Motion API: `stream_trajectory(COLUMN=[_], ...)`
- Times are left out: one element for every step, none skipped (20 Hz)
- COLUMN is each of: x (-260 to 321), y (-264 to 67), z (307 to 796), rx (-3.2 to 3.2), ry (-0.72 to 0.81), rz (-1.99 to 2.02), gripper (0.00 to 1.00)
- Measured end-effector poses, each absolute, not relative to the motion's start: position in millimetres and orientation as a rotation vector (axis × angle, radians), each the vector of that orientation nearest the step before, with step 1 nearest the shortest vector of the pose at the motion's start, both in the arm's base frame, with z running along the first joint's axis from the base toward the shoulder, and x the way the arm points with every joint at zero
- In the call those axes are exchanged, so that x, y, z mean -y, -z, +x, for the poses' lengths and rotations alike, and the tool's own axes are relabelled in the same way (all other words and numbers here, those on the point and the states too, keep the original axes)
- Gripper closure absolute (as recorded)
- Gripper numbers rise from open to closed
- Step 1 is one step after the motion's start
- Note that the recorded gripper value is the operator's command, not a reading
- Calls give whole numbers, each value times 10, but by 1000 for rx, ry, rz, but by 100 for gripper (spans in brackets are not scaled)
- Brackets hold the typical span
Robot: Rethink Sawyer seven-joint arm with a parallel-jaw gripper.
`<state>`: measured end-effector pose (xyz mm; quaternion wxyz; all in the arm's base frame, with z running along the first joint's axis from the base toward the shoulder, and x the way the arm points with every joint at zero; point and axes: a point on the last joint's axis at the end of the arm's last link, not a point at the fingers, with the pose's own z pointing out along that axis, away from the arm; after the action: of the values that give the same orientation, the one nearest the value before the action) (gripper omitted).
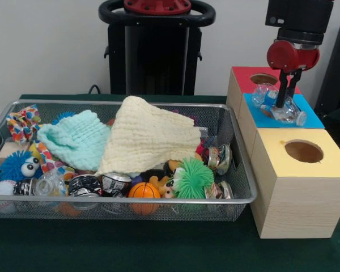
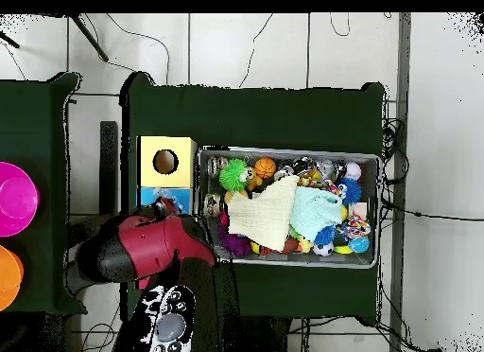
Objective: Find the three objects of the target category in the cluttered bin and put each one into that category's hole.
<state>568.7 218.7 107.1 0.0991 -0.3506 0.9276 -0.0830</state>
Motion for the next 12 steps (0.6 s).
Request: stream_trajectory(x=[-2183, -2178, -2175, -2172, -2168, -2164, -2159, -2154, -2146, -2143, -2137, -2125], y=[-1072, -1074, -1076, -1078, -1080, -1083, -1088, -1091, -1090, -1085, -1079, -1078], z=[5685, 5680, 5677, 5675, 5669, 5661, 5646, 5623, 5586, 5553, 5509, 5433], rx=[-2744, -2746, -2749, -2752, -2755, -2759, -2764, -2771, -2780, -2788, -2799, -2818], ry=[243, 237, 234, 231, 228, 225, 221, 217, 212, 208, 202, 192], rz=[-1030, -1018, -1012, -1006, -1000, -995, -988, -983, -977, -975, -972, -966], gripper=[100, 100, 100, 100, 100, 100, 100, 100, 100, 100, 100, 100])
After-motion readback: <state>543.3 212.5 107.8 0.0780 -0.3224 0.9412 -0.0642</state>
